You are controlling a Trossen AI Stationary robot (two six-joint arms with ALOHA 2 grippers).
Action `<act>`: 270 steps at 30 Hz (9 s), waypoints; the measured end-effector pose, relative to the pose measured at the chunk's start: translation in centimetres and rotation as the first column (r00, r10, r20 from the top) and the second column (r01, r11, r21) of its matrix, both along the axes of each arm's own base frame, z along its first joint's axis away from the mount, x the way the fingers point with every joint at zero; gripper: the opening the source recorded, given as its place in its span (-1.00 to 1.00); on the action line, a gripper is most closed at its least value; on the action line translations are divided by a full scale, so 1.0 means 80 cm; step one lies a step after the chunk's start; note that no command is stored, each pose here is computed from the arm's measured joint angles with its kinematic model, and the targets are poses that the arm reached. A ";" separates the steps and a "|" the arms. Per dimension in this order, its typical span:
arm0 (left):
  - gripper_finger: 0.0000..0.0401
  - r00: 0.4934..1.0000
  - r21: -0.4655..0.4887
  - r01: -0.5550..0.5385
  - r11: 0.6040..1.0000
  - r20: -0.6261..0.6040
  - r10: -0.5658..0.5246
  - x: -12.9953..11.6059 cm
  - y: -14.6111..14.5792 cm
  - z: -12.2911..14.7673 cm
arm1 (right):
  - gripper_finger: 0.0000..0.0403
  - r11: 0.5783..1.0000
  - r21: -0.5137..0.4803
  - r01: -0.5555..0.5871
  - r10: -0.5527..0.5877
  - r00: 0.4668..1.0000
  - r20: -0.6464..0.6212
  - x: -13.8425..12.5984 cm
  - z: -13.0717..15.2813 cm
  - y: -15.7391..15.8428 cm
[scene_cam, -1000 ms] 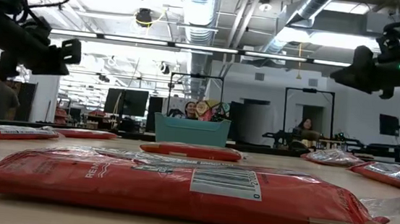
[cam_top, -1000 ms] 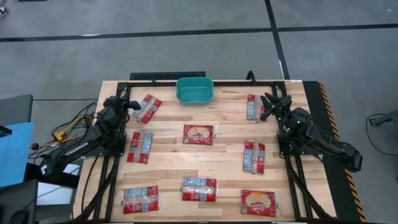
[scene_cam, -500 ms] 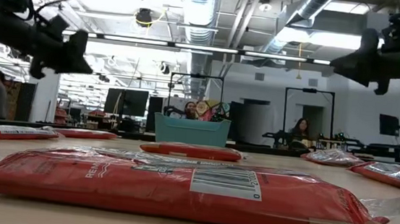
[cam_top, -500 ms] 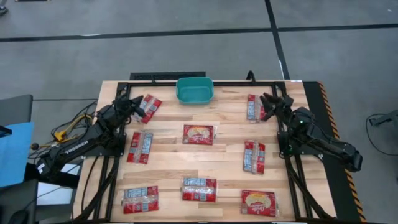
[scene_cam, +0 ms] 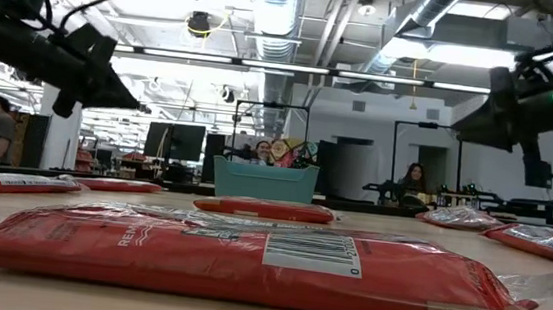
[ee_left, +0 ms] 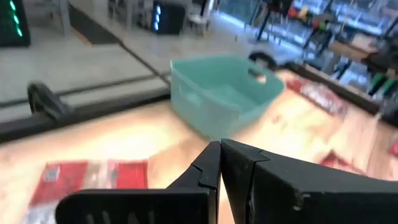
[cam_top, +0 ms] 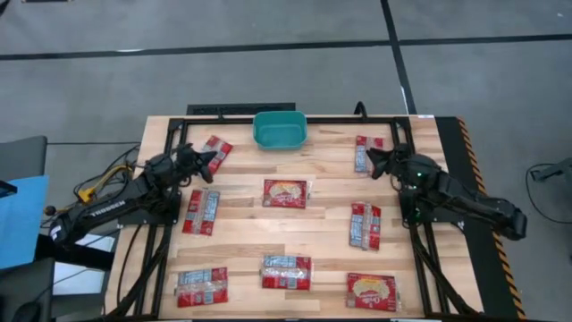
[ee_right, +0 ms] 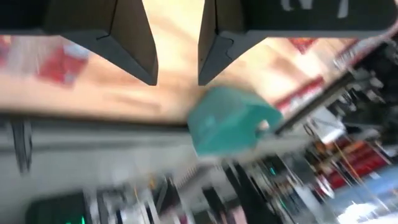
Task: Sort popcorn bags into baskets
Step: Put the red popcorn bag into the green basket
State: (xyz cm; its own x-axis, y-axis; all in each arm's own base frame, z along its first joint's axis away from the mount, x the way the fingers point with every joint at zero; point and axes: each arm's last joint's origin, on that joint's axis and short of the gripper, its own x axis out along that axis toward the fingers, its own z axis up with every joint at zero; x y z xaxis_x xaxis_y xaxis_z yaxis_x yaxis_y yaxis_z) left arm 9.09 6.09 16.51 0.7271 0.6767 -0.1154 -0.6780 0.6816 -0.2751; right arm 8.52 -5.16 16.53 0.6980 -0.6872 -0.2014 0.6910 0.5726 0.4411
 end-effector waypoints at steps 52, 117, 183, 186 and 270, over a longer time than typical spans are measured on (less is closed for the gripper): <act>-0.84 0.993 0.285 -0.101 0.953 0.086 0.079 0.008 -0.018 0.026 | 0.23 0.905 0.421 -0.055 0.282 0.819 -0.499 0.134 0.123 -0.057; -0.45 0.517 -0.193 -0.390 0.900 -0.855 0.041 0.102 0.067 -0.051 | 0.24 0.905 0.412 -0.107 0.399 0.553 -0.732 0.195 0.087 0.031; -1.00 0.674 -0.283 -0.117 0.952 -0.726 -0.133 0.110 0.038 0.018 | 0.24 0.940 0.287 -0.183 0.339 0.566 -0.752 0.202 0.091 0.060; -1.00 0.700 -0.264 -0.072 0.962 -0.700 -0.140 0.107 0.031 0.030 | 0.24 0.941 0.274 -0.199 0.339 0.551 -0.763 0.202 0.091 0.060; -0.03 0.062 -0.317 0.859 0.403 -0.716 -0.695 0.156 -0.195 -0.018 | 0.24 0.739 0.056 -0.671 0.556 0.561 -0.614 0.300 0.059 0.117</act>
State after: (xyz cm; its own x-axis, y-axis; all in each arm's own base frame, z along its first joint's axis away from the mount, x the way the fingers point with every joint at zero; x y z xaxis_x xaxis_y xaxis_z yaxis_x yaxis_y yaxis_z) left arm 21.58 -9.54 15.11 0.5675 -0.1639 -0.8069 0.4034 0.9097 0.0989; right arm 32.49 4.23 21.26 0.7552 -0.1969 -0.6253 0.2170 0.9751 -0.0450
